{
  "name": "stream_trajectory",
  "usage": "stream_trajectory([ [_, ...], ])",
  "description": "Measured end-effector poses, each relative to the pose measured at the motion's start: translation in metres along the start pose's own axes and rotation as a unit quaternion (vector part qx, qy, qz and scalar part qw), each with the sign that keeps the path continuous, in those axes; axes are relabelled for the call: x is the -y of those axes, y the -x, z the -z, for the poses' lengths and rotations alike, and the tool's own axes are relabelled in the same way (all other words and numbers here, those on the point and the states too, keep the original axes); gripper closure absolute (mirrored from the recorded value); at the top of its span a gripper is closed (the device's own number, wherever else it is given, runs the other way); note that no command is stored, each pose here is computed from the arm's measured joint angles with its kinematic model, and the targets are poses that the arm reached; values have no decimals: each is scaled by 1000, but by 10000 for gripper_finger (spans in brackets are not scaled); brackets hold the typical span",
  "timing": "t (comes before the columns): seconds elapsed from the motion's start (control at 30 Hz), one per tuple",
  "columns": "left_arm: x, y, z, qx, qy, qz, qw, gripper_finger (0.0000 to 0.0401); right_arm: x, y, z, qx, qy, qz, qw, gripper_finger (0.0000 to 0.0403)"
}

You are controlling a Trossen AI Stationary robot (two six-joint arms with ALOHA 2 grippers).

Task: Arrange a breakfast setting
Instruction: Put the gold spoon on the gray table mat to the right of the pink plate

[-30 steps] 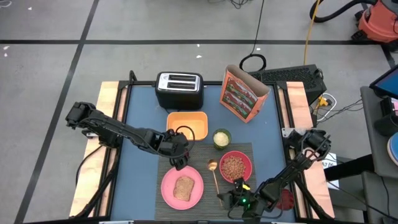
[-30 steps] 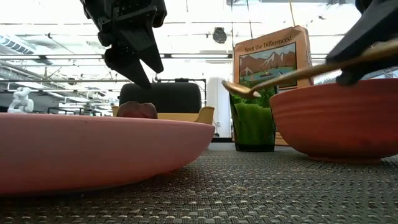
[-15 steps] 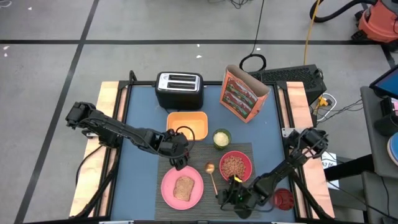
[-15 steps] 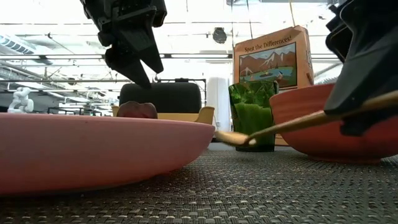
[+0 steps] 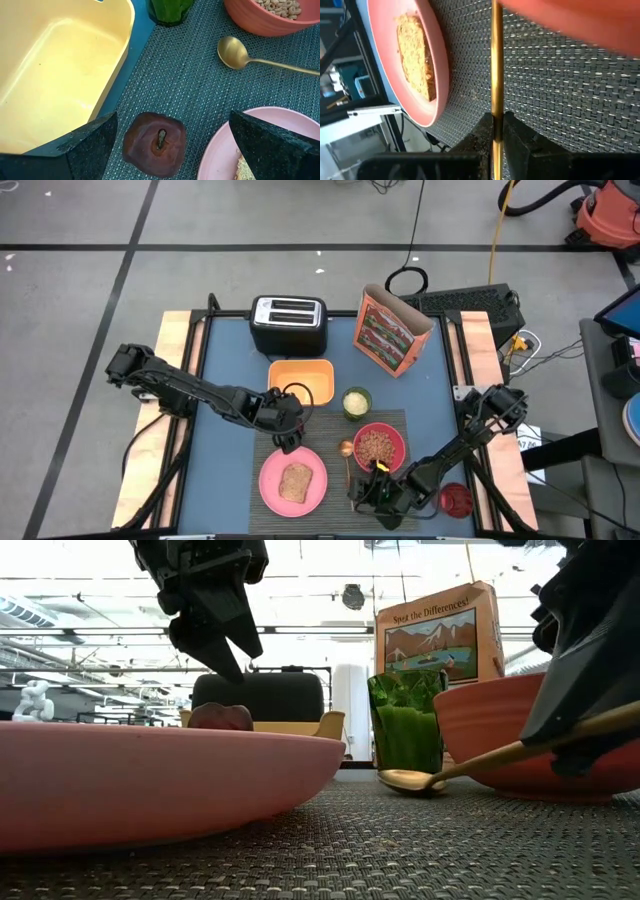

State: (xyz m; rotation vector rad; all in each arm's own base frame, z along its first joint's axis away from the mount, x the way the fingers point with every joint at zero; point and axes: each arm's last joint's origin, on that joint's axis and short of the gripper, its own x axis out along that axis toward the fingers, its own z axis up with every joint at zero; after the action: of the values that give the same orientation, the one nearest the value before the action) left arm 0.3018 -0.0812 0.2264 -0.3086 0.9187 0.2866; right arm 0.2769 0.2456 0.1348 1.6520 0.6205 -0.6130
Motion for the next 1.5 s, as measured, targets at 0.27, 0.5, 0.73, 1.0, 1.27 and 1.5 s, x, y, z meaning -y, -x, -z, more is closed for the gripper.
stream_trajectory([
  [0.27, 0, 0, 0, 0, -1, 0, 1000, 13, -2, -2, -3, -3, -18, 8, 1000, 381],
  [0.5, 0, 0, 0, 0, -2, 0, 1000, 13, -2, -2, -3, -3, -15, 8, 1000, 381],
  [0.73, 0, 0, 0, 0, -2, 0, 1000, 13, -4, -2, -2, -12, 14, -1, 1000, 380],
  [1.0, 0, 0, 0, 0, -2, 0, 1000, 13, -4, -2, -1, -14, 23, -2, 1000, 380],
  [1.27, 0, 0, 0, 0, -1, 0, 1000, 13, -4, -2, -1, -15, 24, -2, 1000, 380],
  [1.5, 0, 0, 0, 0, -1, 0, 1000, 13, -5, -2, -1, -16, 21, -7, 1000, 356],
])
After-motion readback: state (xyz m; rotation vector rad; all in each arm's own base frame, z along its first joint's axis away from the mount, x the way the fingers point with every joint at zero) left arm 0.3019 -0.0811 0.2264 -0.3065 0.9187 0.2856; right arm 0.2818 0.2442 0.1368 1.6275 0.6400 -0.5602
